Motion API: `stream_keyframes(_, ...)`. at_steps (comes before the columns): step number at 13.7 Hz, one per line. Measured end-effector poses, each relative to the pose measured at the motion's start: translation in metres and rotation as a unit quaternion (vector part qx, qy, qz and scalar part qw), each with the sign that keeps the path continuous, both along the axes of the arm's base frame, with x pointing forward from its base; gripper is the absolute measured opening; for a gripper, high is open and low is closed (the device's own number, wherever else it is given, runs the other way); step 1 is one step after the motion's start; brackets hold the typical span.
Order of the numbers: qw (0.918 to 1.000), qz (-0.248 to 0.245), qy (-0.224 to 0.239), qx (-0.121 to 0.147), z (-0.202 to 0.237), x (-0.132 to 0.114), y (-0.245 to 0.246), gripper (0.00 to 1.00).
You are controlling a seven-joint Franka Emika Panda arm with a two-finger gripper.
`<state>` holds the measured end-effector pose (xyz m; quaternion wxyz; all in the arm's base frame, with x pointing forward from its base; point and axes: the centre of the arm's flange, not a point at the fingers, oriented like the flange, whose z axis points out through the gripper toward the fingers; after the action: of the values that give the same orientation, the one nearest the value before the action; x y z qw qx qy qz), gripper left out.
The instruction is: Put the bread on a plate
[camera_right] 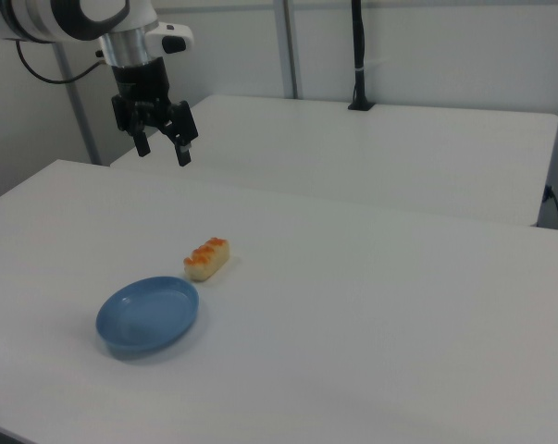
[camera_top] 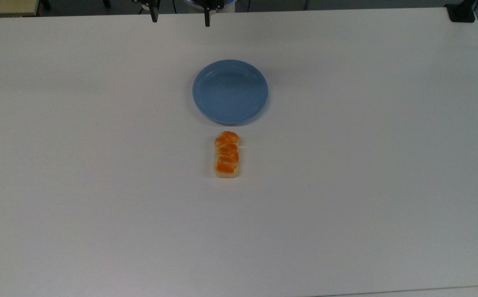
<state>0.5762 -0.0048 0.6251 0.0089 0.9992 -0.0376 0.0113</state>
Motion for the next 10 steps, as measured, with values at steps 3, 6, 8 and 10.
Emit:
stream_keyframes(3,1.0000,0.001,0.003,0.000,-0.003,0.001,0.001,1.00)
stream_keyframes(6,1.0000,0.004,-0.002,0.000,-0.009,0.007,0.003,1.00)
stream_keyframes(8,1.0000,0.006,-0.006,0.000,-0.017,0.015,0.005,1.00)
stream_keyframes(10,0.9999,0.007,-0.012,0.000,-0.026,0.023,0.006,1.00)
